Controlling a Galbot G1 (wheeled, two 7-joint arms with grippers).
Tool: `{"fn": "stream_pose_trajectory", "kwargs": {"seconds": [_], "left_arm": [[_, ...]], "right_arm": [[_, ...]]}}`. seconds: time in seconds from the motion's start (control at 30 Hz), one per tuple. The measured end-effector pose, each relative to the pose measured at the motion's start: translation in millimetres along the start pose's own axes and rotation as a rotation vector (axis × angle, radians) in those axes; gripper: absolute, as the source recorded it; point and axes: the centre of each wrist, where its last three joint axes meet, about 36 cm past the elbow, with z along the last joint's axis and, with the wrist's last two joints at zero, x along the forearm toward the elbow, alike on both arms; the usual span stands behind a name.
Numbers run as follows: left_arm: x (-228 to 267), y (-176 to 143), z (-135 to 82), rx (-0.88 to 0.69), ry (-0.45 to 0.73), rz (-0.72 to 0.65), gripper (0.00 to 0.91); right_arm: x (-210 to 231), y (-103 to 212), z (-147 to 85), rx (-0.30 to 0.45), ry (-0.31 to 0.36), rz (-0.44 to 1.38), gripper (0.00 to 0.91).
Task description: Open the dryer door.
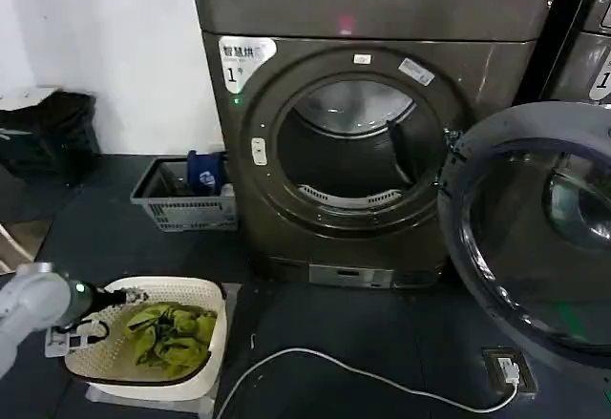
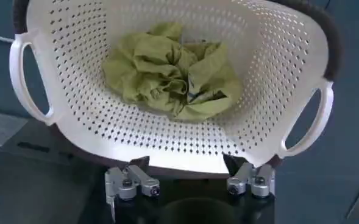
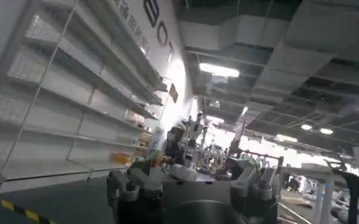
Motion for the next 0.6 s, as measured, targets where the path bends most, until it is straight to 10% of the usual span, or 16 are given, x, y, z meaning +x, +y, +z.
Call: {"fn": "stream_pose_trajectory", "kwargs": {"seconds": [0.6], "left_arm": [[-1.3,-2.4,-1.2,0.002,-0.006,0.005,0.907]], "right_arm": [[2.1,0.8,5.9,-0.018,-0.015,0.012,0.907]]}}
